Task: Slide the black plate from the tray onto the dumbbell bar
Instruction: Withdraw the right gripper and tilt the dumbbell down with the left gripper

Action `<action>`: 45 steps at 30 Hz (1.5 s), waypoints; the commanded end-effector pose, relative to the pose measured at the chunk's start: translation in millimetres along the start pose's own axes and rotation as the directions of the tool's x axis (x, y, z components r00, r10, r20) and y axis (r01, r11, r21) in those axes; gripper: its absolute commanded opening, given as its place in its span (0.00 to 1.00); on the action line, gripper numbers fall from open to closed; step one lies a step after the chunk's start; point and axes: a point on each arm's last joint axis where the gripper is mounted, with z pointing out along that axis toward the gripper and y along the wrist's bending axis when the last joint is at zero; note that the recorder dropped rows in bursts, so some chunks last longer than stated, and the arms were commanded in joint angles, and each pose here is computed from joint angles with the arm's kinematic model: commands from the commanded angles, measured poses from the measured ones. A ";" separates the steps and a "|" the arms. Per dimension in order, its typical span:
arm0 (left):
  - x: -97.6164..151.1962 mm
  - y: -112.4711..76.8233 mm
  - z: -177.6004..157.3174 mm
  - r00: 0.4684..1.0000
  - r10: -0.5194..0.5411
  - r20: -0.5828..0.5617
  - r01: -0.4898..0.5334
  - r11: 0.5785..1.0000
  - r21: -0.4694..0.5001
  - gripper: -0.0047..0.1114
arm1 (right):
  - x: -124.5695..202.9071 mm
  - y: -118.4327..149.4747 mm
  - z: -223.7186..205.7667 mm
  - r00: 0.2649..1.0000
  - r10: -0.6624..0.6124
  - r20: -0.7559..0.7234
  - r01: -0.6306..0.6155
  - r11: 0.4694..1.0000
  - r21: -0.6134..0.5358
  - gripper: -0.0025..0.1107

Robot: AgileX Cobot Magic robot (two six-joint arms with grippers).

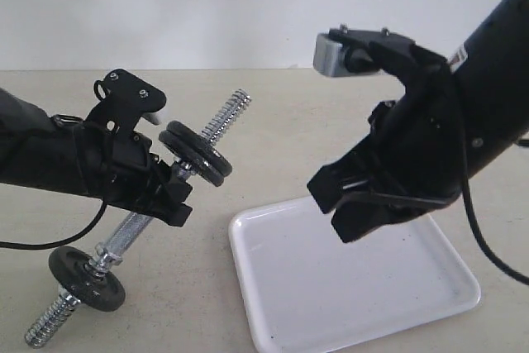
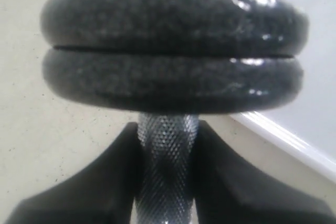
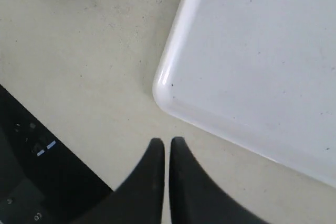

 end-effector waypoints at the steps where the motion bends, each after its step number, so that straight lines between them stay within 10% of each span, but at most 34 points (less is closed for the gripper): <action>1: -18.5 7.9 -4.3 0.994 -0.074 0.078 0.080 0.994 -0.068 0.08 | 13.2 -4.8 16.0 0.999 0.035 -0.020 -0.036 0.999 -0.019 0.02; 32: 16.2 14.9 54.1 0.879 -0.474 -0.060 0.464 0.877 -0.129 0.08 | 41.4 -21.0 45.8 0.998 0.024 -0.051 -0.023 1.000 0.020 0.02; 45: 9.9 6.1 64.1 0.679 -0.729 -0.089 0.729 0.683 -0.040 0.08 | 75.9 -35.9 71.7 0.993 0.086 -0.086 -0.080 0.995 0.064 0.02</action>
